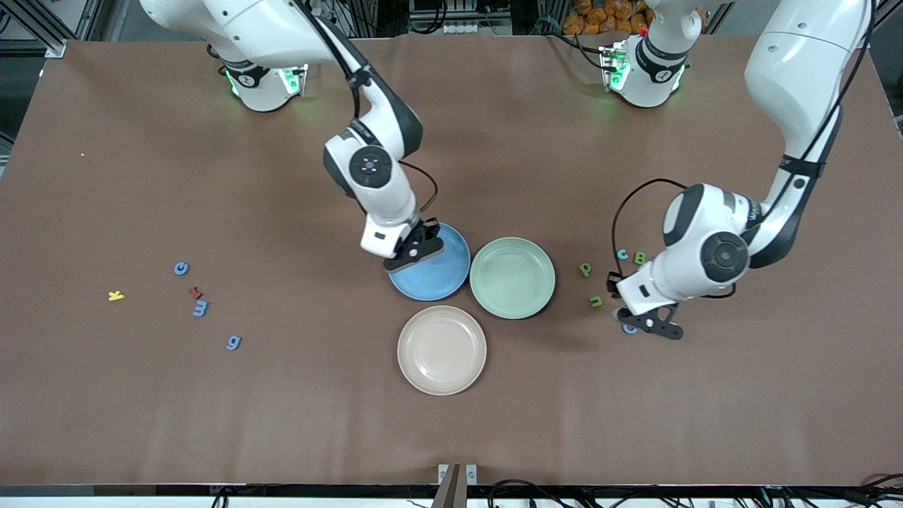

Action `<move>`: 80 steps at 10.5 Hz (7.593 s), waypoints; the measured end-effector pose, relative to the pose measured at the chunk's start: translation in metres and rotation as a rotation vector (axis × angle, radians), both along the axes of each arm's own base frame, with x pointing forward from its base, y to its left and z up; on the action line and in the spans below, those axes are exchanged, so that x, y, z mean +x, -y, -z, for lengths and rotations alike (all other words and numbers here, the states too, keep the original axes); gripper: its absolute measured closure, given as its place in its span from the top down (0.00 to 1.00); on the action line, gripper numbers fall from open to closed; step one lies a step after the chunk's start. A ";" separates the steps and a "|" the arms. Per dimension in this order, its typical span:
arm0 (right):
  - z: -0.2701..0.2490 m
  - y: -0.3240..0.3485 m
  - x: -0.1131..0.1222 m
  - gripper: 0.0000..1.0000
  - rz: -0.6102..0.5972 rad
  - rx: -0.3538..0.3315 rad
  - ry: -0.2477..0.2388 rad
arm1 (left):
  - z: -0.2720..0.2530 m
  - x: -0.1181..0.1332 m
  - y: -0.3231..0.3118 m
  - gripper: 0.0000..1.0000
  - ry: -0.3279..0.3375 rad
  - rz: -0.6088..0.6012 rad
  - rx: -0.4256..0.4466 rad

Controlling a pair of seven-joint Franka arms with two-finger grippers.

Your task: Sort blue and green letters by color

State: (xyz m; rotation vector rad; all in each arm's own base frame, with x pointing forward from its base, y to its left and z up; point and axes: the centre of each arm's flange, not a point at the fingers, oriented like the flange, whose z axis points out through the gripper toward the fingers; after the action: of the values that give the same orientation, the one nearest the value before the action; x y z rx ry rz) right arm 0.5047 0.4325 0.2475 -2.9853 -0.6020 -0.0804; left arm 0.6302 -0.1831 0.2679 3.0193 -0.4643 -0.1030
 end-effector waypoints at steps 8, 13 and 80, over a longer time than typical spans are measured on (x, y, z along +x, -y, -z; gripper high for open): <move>-0.055 0.169 0.110 1.00 0.286 -0.042 -0.052 | 0.025 -0.050 0.166 0.39 -0.064 -0.248 0.008; -0.071 0.365 0.166 1.00 0.487 -0.048 -0.041 | 0.019 -0.021 0.127 0.94 -0.040 -0.318 0.020; -0.039 0.516 0.168 1.00 0.558 -0.102 -0.055 | 0.079 -0.098 0.038 0.71 0.030 -0.540 0.125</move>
State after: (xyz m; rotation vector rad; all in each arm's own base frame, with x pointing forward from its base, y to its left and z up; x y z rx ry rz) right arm 0.6731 -0.0832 0.2863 -3.1423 0.2515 -0.0056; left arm 0.5317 -0.2210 0.1886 3.1454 0.3758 -0.0505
